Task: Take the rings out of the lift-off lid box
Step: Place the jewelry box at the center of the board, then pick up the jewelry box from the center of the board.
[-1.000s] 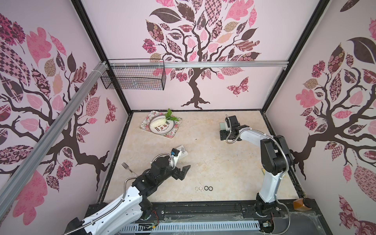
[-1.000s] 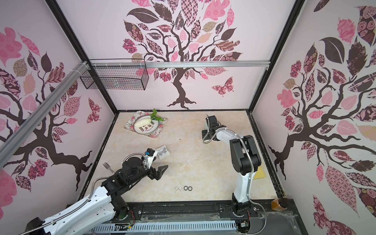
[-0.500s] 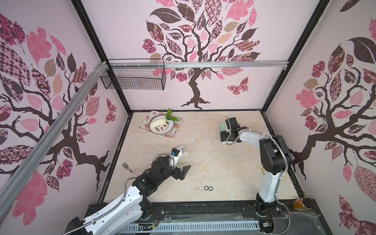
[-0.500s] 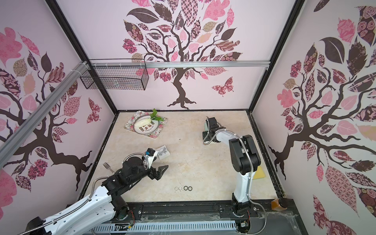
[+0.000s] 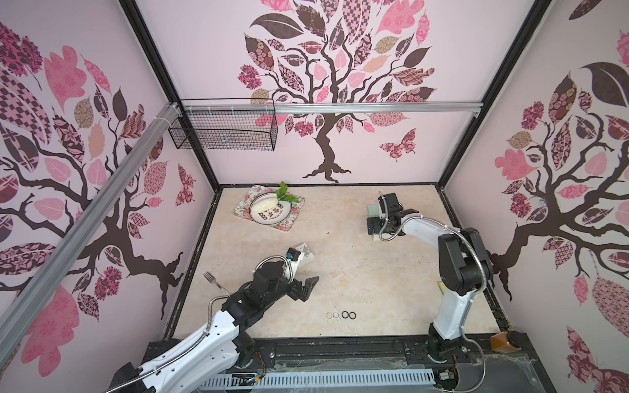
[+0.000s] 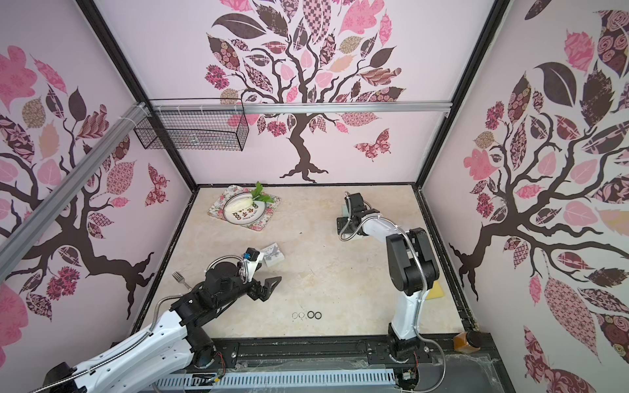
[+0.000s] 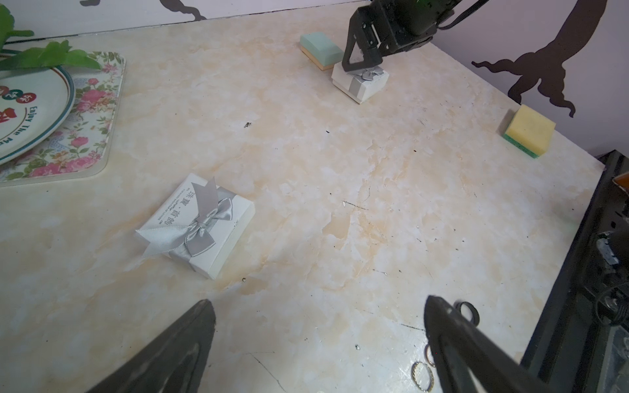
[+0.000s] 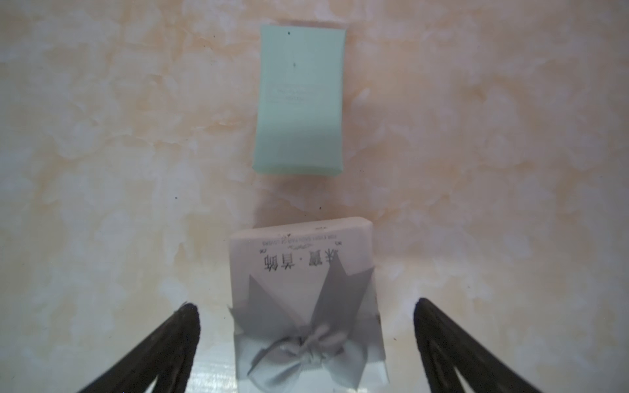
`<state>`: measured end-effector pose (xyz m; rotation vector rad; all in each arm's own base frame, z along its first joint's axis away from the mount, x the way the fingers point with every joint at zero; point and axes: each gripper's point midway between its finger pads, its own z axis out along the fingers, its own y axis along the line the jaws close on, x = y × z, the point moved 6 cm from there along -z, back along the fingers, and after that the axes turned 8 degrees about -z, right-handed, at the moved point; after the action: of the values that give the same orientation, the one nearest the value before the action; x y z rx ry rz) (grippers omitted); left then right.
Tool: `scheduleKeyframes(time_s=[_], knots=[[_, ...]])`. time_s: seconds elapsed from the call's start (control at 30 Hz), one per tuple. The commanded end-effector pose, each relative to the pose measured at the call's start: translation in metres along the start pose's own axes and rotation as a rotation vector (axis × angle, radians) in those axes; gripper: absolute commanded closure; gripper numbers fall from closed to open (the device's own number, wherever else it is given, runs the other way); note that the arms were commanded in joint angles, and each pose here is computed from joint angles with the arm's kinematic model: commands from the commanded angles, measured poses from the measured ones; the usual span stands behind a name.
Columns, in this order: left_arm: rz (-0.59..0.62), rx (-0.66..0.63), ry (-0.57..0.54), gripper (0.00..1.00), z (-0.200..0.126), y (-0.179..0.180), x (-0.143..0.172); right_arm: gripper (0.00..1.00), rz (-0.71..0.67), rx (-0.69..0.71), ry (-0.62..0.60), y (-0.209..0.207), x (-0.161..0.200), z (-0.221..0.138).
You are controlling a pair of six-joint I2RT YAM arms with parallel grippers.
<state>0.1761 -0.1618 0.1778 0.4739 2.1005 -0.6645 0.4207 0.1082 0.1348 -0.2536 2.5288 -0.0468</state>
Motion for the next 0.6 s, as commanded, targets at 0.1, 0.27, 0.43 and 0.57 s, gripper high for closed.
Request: scheduleKeyframes(time_s=[0.1, 0.27, 0.43, 0.57], knots=[[-0.044, -0.025, -0.048, 0.02, -0.028, -0.011, -0.039, 0.00, -0.135, -0.121, -0.104, 0.071, -0.009, -0.088], [-0.067, -0.099, 0.029, 0.02, -0.068, -0.012, -0.051, 0.00, -0.191, -0.269, -0.142, 0.150, 0.006, -0.109], [-0.078, -0.130, -0.027, 0.02, -0.104, -0.007, -0.050, 0.00, -0.246, -0.381, -0.138, 0.216, 0.010, -0.104], [-0.068, -0.115, -0.042, 0.02, -0.104, -0.007, -0.048, 0.00, -0.293, -0.417, -0.111, 0.261, 0.014, -0.089]])
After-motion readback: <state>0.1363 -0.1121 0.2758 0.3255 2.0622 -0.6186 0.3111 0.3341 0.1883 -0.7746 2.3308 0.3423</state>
